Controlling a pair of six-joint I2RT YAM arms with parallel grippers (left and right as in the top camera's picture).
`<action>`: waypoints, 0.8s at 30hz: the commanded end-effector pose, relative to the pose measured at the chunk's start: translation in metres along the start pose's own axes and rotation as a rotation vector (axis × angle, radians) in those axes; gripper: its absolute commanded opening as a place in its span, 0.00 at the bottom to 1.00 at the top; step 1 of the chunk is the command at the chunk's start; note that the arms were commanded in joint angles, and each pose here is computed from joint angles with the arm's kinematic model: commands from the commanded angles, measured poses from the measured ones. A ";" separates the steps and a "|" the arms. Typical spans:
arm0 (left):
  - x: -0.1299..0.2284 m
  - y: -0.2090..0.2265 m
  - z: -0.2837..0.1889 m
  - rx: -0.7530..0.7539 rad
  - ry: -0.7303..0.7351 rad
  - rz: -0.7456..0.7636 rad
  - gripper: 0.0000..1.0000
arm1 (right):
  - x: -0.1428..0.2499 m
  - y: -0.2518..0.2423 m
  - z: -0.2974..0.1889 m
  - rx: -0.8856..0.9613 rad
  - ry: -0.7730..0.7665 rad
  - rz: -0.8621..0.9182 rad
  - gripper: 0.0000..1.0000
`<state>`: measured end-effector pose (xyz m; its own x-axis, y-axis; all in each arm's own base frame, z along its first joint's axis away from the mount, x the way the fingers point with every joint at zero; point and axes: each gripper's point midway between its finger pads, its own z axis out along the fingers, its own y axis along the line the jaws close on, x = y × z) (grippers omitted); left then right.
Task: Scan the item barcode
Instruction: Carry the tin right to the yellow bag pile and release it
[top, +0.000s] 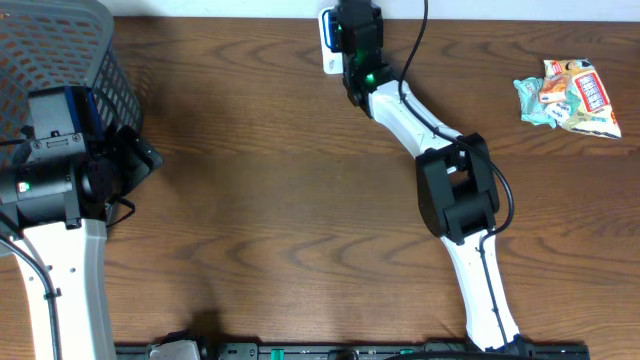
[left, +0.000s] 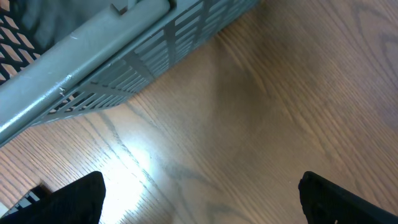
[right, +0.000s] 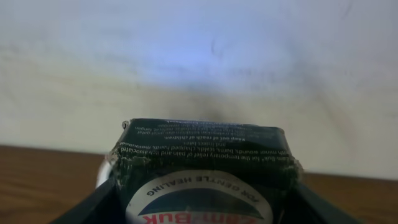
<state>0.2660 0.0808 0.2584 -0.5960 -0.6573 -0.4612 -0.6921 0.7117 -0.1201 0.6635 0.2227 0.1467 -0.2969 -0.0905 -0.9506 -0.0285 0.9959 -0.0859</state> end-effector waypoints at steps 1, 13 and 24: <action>-0.001 0.001 0.000 -0.003 -0.003 -0.012 0.98 | -0.055 -0.042 -0.018 0.078 -0.050 0.043 0.56; -0.001 0.001 0.000 -0.003 -0.002 -0.012 0.97 | -0.014 -0.231 -0.051 0.336 0.331 -0.009 0.52; -0.001 0.001 0.000 -0.003 -0.003 -0.012 0.98 | 0.059 -0.382 -0.095 0.544 0.609 0.072 0.61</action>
<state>0.2659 0.0808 0.2584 -0.5961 -0.6574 -0.4610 -0.6922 0.7117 -0.1198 0.5704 -0.1504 0.1457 -0.7536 0.1362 -0.6430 0.4124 0.8598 -0.3011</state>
